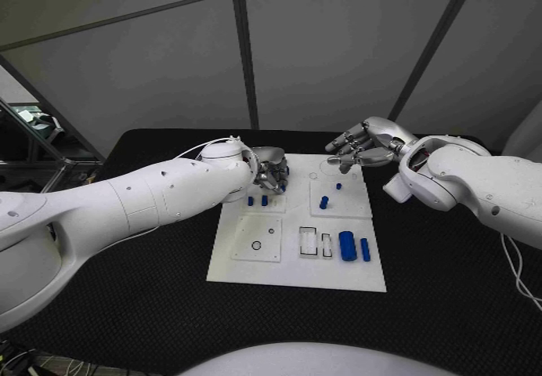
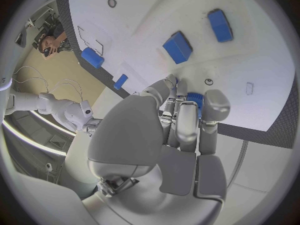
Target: Assemble the parts on the task board
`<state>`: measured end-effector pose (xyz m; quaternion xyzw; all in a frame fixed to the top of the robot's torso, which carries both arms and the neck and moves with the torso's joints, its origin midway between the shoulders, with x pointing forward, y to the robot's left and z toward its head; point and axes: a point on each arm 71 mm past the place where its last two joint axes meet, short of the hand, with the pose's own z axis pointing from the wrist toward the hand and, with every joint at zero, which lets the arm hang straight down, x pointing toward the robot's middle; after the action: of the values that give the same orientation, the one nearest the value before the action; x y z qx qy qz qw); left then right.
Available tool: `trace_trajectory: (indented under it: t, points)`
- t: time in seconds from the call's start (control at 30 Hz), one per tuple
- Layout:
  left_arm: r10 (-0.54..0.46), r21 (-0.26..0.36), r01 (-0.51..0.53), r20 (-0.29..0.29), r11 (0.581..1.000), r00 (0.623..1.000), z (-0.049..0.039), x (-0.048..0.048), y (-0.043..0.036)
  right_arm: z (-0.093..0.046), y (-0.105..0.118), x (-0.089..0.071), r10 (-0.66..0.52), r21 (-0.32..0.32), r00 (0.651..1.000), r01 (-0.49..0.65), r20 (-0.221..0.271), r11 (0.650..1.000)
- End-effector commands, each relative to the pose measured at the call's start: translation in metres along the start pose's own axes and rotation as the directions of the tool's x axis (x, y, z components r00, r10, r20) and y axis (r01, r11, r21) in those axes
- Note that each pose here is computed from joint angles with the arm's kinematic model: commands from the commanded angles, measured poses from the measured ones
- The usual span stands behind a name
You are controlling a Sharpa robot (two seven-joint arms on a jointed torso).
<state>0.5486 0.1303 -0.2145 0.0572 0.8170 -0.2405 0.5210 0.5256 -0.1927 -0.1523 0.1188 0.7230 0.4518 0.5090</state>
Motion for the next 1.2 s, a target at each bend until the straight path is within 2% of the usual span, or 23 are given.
trace_trajectory:
  t: [0.03, 0.17, 0.37, 0.63, 0.93, 1.2]
  points:
    - [-0.029, 0.026, 0.029, 0.029, 0.999, 0.999, -0.0031, -0.0025, -0.0011, 0.000, 0.002, -0.001, -0.001, -0.012, 1.000, 0.001, -0.004, 1.000]
    - [-0.041, 0.029, 0.039, 0.041, 0.999, 0.998, -0.0089, -0.0048, 0.0016, 0.000, 0.001, -0.002, -0.002, -0.010, 1.000, 0.002, -0.002, 1.000]
    - [-0.060, 0.031, 0.058, 0.069, 0.998, 0.996, -0.0173, -0.0161, 0.0048, -0.001, 0.000, -0.003, -0.002, -0.007, 1.000, 0.002, 0.001, 1.000]
    - [-0.084, -0.001, 0.084, 0.088, 0.996, 0.993, -0.0317, -0.0297, 0.0214, -0.003, -0.004, -0.006, -0.005, 0.002, 1.000, 0.005, 0.010, 1.000]
    - [-0.101, -0.052, 0.105, 0.068, 0.993, 0.993, -0.0379, -0.0316, 0.0398, -0.002, -0.005, -0.007, -0.005, 0.005, 1.000, 0.005, 0.011, 1.000]
    - [-0.108, -0.073, 0.111, 0.043, 0.991, 0.993, -0.0377, -0.0277, 0.0470, -0.002, -0.006, -0.007, -0.005, 0.007, 1.000, 0.005, 0.008, 1.000]
